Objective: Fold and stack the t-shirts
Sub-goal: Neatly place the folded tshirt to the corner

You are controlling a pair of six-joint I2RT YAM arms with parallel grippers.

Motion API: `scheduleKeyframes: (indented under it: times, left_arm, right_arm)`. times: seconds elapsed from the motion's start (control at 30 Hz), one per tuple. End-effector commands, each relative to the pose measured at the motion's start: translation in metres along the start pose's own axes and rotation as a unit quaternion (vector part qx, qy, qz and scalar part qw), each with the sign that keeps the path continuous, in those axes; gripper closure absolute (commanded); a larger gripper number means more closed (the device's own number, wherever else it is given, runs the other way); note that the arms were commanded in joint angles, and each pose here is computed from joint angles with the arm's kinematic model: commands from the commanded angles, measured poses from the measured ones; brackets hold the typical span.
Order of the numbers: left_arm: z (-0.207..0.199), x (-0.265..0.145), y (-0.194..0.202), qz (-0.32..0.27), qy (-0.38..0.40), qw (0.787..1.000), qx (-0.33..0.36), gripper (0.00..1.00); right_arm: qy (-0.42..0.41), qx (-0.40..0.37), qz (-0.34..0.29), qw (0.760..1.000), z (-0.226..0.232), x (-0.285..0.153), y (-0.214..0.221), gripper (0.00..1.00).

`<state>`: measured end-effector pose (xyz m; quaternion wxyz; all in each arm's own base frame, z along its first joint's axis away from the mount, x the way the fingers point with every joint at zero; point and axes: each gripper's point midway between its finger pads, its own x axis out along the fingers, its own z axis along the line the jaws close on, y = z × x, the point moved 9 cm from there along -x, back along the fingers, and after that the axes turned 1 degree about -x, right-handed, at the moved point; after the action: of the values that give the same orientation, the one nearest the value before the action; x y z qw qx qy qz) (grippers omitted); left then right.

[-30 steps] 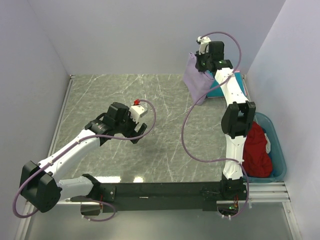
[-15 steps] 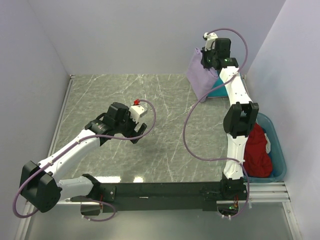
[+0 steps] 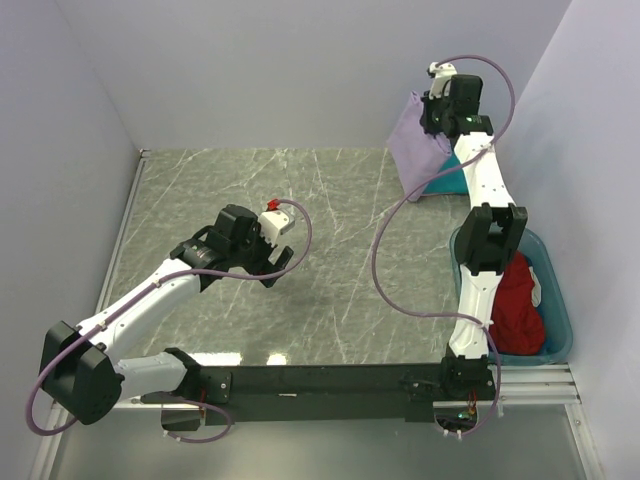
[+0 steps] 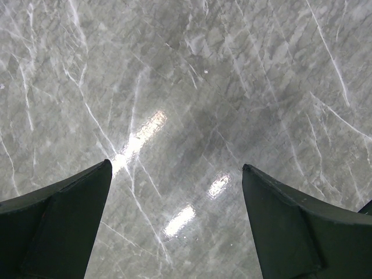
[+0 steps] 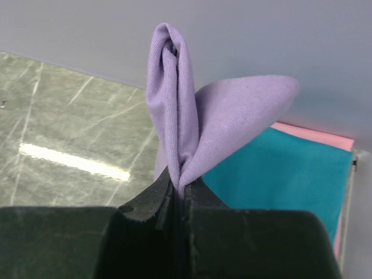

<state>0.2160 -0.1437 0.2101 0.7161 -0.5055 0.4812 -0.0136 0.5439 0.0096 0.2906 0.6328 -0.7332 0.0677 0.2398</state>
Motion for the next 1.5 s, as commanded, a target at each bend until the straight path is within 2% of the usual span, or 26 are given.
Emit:
scheduleKeyframes:
  times: [0.0, 0.4, 0.73, 0.8, 0.9, 1.03, 1.13, 1.2, 1.33, 1.4, 1.47]
  left_arm:
    - [0.001, 0.000, 0.000, 0.002, -0.002, 1.000, -0.002, 0.01]
    - [0.000, 0.008, 0.011, 0.035, 0.011, 0.999, 0.000, 0.01]
    - [0.000, 0.018, 0.013, 0.047, 0.015, 0.999, -0.006, 0.00]
    - [-0.001, 0.019, 0.013, 0.049, 0.019, 0.999, -0.006, 0.00]
    - [0.000, 0.021, 0.011, 0.049, 0.021, 0.998, -0.013, 0.01]
    - [0.005, 0.015, 0.003, 0.043, 0.038, 0.997, -0.043, 0.01]
    - [0.015, 0.006, -0.006, 0.021, 0.056, 0.995, -0.075, 0.01]
    - [0.026, -0.003, -0.011, 0.006, 0.057, 0.993, -0.102, 0.01]
    - [0.044, -0.021, -0.019, -0.030, 0.070, 0.985, -0.158, 0.00]
    - [0.057, -0.031, -0.027, -0.050, 0.068, 0.981, -0.175, 0.01]
    - [0.067, -0.037, -0.037, -0.064, 0.060, 0.975, -0.205, 0.01]
  right_arm:
    - [0.028, -0.022, -0.058, 0.998, -0.026, -0.002, -0.018, 1.00]
    - [0.070, -0.058, -0.029, 0.995, -0.072, 0.025, 0.024, 1.00]
    - [0.120, -0.085, -0.035, 0.988, -0.120, 0.041, 0.048, 1.00]
    - [0.128, -0.092, -0.028, 0.987, -0.123, 0.045, 0.056, 0.94]
    - [0.186, -0.077, -0.018, 0.979, -0.131, 0.046, 0.066, 0.49]
    - [0.206, -0.072, -0.021, 0.976, -0.132, 0.035, 0.056, 0.36]
    - [0.206, -0.068, -0.030, 0.976, -0.128, 0.017, 0.038, 0.34]
    - [0.194, -0.063, -0.035, 0.978, -0.119, -0.001, 0.024, 0.27]
    - [0.147, -0.050, -0.031, 0.987, -0.083, -0.038, 0.002, 0.26]
    - [0.110, -0.035, -0.027, 0.993, -0.056, -0.066, -0.011, 0.13]
    - [0.068, -0.028, -0.018, 0.997, -0.025, -0.095, -0.020, 0.12]
